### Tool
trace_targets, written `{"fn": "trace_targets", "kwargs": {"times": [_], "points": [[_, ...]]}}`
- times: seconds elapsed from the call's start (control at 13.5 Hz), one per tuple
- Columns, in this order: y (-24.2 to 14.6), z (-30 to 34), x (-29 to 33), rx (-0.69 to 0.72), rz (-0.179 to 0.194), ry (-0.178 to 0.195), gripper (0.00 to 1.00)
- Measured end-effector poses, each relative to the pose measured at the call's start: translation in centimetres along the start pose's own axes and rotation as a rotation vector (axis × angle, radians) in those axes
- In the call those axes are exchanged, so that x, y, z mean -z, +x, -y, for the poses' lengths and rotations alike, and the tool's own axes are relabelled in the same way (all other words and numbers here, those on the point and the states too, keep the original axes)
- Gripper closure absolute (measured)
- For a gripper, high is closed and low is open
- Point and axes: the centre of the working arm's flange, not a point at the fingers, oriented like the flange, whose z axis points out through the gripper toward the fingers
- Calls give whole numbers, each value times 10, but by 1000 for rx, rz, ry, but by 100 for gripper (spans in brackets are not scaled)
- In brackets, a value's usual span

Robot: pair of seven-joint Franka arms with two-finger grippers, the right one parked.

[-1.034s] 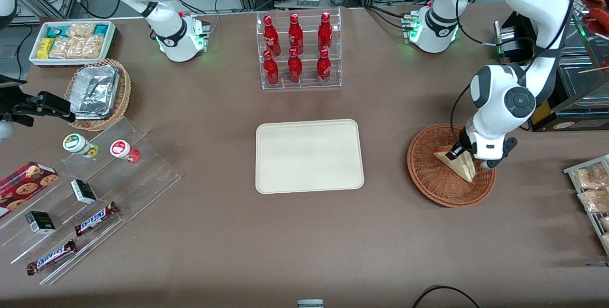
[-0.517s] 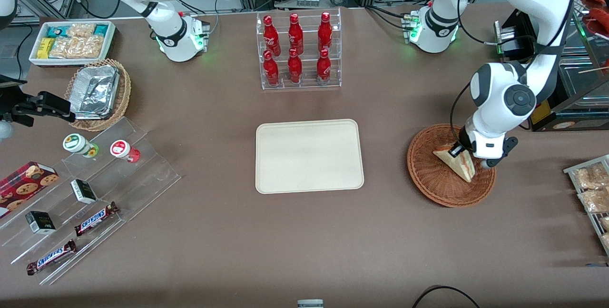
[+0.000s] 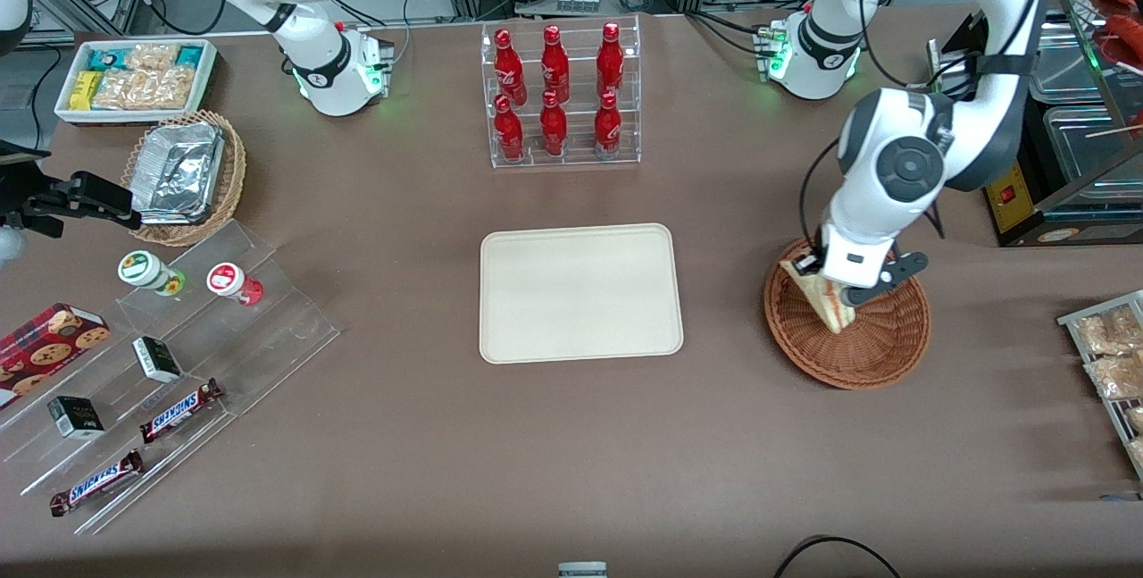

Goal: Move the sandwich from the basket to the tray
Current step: 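Lift the sandwich and carry it over the cream tray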

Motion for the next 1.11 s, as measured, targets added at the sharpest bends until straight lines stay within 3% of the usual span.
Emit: {"fn": "trace_targets", "kwargs": {"times": [0.44,0.89,1.11], "points": [[-67,-97,17,-119,-36,-34,85],[-123,-205,11,-217,-24,-89,85],[-138,-238,-6,-256,-15,-90,85]]}}
